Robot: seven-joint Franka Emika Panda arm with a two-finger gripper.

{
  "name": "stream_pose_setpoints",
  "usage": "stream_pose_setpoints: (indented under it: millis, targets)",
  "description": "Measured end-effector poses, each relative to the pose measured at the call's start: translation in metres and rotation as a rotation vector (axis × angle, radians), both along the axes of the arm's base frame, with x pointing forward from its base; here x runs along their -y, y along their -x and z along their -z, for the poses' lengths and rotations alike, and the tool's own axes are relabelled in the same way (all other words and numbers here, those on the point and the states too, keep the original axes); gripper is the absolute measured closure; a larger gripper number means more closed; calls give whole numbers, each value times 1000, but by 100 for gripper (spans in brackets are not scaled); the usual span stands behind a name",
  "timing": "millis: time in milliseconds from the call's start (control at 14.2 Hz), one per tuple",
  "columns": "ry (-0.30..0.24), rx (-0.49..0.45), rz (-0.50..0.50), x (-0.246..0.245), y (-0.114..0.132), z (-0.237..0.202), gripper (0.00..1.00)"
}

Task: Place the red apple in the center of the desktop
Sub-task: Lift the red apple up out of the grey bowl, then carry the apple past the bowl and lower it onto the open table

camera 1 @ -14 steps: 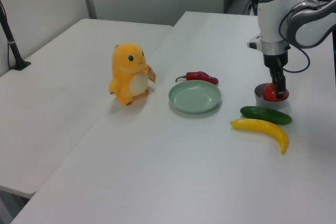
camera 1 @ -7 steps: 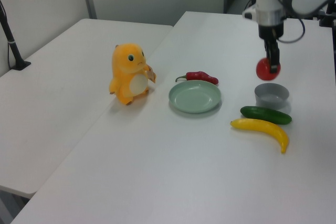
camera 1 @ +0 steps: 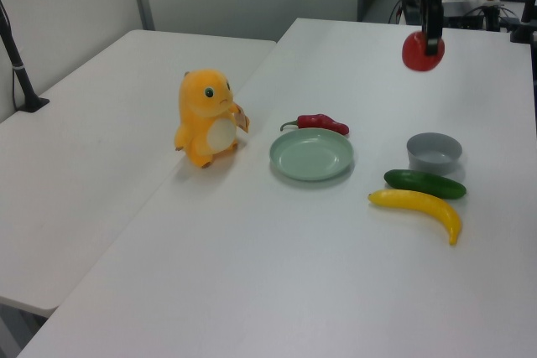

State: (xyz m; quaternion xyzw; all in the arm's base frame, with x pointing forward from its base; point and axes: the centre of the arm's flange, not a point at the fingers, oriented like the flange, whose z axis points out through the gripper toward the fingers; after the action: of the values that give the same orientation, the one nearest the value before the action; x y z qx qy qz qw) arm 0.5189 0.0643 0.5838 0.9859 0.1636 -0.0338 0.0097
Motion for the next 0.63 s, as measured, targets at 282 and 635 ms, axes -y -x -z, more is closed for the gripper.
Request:
stream_pose_setpoints:
  millis: [282,635]
  targets:
    - [-34,11,14,2,-3,-28,23]
    - [-55,-13,119,33,-49,-6,23]
